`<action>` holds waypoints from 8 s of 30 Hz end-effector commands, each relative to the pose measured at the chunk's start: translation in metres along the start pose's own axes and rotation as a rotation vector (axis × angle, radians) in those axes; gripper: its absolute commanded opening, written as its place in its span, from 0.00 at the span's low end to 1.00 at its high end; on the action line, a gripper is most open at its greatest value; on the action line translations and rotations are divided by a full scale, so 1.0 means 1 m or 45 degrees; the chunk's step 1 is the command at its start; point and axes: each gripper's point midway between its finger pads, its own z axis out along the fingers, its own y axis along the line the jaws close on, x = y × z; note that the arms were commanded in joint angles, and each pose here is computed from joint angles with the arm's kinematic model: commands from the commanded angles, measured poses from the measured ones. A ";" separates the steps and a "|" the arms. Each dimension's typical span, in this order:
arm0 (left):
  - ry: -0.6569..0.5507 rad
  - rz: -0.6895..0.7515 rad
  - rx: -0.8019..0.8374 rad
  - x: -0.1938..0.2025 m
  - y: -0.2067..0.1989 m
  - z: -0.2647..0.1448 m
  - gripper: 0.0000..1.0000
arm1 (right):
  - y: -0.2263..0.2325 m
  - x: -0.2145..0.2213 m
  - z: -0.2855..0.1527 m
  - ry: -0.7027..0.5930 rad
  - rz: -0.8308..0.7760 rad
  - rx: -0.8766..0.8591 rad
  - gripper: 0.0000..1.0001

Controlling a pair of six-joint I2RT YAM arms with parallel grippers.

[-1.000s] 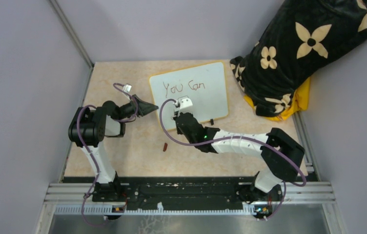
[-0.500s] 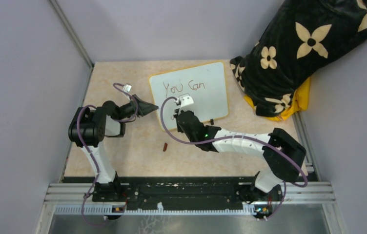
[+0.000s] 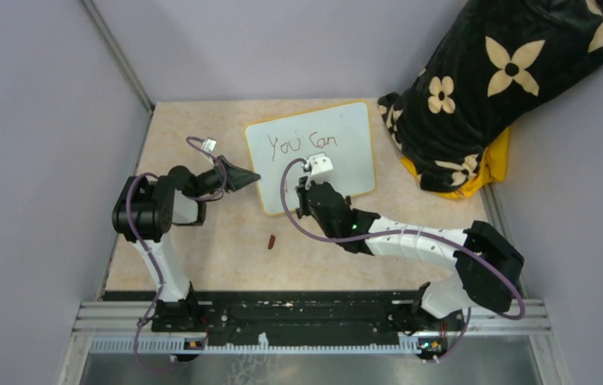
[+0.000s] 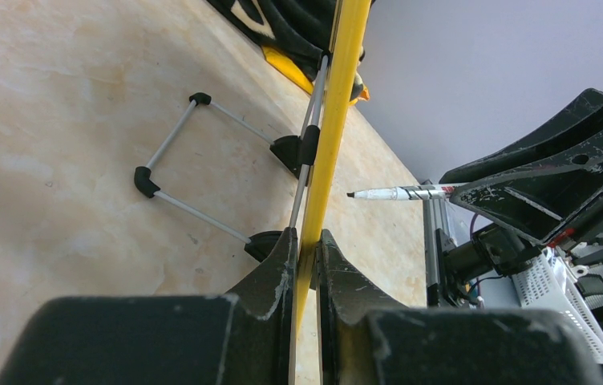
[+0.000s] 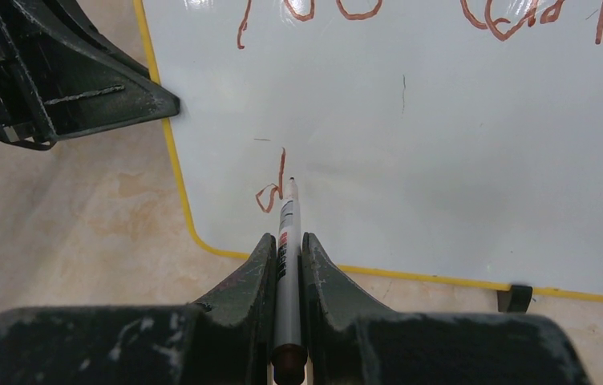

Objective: Write a sentence on the whiteboard

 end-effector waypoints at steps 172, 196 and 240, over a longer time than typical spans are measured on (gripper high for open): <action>0.006 0.221 0.139 0.005 -0.024 0.007 0.00 | -0.015 0.005 0.009 0.063 0.106 -0.013 0.00; 0.014 0.216 0.133 0.007 -0.021 0.007 0.00 | -0.056 -0.064 0.004 -0.173 0.211 0.001 0.00; 0.019 0.207 0.129 0.008 -0.019 0.007 0.00 | -0.068 -0.001 0.017 0.025 0.168 0.078 0.00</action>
